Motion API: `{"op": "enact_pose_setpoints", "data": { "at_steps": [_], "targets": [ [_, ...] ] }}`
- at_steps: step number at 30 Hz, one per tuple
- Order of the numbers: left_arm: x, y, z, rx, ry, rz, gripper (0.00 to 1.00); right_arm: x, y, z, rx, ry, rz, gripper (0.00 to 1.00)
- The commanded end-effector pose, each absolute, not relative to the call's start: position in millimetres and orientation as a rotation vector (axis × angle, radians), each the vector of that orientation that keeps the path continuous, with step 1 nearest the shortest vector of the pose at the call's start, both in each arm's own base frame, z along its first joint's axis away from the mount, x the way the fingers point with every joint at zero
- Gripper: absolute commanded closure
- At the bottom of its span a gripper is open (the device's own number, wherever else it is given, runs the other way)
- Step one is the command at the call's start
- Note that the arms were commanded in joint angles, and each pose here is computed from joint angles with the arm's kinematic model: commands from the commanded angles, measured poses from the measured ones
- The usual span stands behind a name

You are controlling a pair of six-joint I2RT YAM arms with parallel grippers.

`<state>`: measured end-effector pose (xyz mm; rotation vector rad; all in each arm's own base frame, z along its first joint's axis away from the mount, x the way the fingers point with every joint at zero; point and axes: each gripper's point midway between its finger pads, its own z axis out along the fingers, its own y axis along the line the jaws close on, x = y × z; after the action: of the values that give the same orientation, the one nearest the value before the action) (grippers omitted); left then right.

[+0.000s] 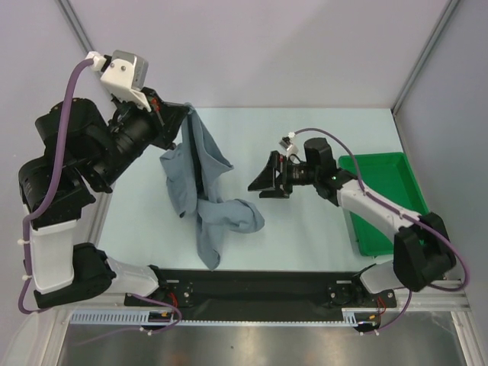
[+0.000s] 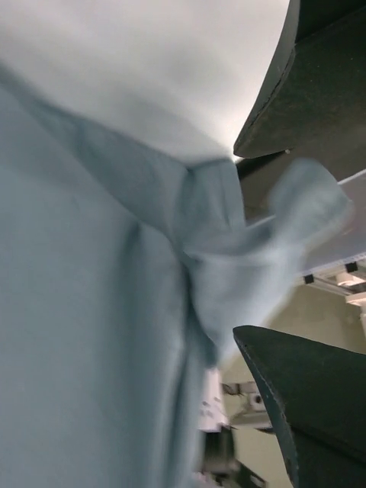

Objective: Fold and stack the t-shirts
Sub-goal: Flatten the tshirt out

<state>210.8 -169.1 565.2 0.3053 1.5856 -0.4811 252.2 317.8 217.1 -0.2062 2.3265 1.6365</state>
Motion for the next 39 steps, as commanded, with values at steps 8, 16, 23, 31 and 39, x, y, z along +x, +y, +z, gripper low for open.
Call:
{"op": "enact_pose_setpoints", "data": {
  "at_steps": [8,16,23,31,39],
  "targets": [
    [215,-171,598,0.283,1.467,-0.501,1.0,198,319,193,-0.343,2.384,1.663,0.0],
    [215,-172,598,0.287,1.47,-0.502,1.0,229,318,166,-0.19,2.432,1.55,0.11],
    [215,-159,598,0.264,1.467,-0.458,1.0,180,321,212,-0.404,2.296,1.812,0.59],
    [227,-89,608,0.04,1.425,-0.147,1.0,255,203,231,-0.16,2.443,0.902,1.0],
    [197,0,648,-0.194,1.272,0.035,1.0,316,85,369,0.111,2.094,0.405,1.0]
  ]
}}
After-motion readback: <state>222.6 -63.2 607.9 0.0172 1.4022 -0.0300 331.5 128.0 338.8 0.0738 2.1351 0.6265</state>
